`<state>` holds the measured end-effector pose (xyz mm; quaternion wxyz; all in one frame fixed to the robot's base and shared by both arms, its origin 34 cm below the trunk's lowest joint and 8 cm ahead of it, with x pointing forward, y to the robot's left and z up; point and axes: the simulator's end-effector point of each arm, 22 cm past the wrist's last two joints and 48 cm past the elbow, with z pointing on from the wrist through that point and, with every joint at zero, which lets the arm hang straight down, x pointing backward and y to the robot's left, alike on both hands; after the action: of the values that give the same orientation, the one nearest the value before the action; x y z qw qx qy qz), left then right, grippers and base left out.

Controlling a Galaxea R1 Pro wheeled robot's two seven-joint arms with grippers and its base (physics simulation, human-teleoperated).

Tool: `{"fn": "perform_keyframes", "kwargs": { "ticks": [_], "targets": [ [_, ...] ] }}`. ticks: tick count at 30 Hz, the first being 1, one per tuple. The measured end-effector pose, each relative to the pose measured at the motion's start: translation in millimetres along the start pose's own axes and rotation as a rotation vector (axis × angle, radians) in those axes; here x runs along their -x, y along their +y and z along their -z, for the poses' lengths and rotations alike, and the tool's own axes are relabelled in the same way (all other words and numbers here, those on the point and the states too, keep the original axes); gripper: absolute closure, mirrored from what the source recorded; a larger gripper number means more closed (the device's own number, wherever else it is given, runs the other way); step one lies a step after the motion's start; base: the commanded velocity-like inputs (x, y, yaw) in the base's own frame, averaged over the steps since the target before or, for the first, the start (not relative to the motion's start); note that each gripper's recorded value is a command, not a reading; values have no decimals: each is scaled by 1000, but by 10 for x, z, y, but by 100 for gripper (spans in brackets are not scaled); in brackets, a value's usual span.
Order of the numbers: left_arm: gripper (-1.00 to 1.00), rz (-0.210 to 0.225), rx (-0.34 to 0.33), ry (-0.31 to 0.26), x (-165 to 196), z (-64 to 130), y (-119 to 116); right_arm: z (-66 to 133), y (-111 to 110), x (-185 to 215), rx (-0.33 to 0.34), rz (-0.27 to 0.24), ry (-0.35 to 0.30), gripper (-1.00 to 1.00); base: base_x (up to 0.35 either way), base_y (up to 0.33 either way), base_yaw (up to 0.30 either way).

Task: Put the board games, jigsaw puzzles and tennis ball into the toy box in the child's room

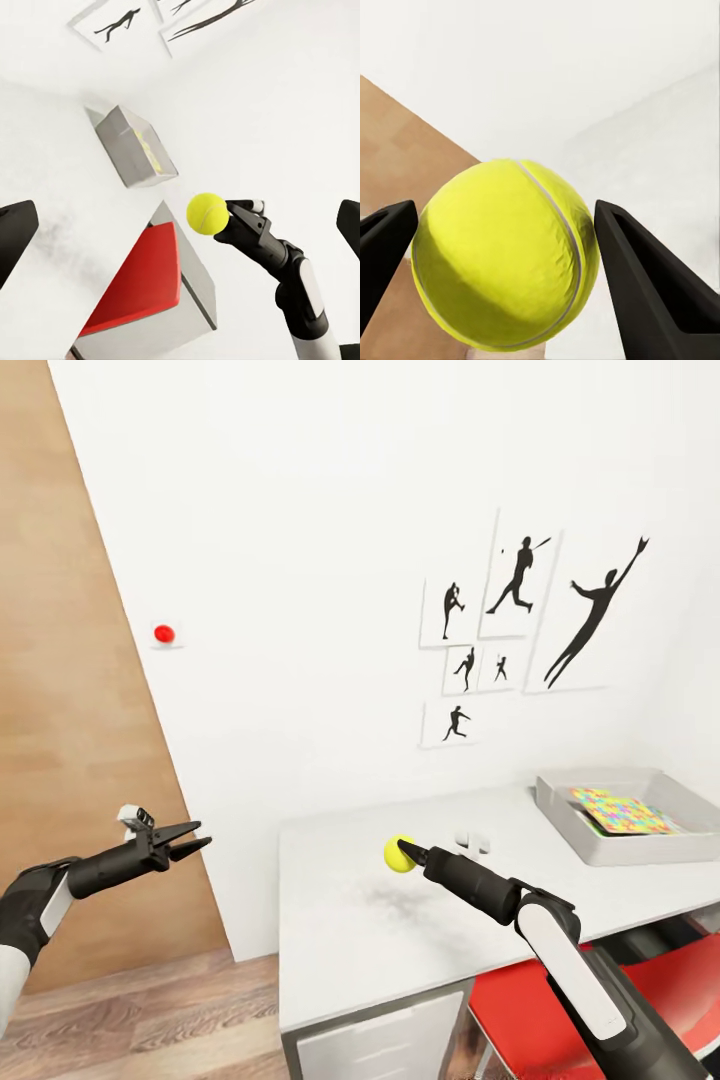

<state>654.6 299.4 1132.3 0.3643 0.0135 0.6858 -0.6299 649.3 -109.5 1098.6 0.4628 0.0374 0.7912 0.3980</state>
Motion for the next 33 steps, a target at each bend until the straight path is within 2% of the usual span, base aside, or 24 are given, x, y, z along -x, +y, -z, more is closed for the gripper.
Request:
{"fn": "perform_keyframes", "kwargs": {
  "ticks": [33],
  "targets": [
    [-100, -25, -18, -5, 42, -14, -161, 55, 126, 84, 15, 15, -20, 100, 0, 0, -249]
  ]
}}
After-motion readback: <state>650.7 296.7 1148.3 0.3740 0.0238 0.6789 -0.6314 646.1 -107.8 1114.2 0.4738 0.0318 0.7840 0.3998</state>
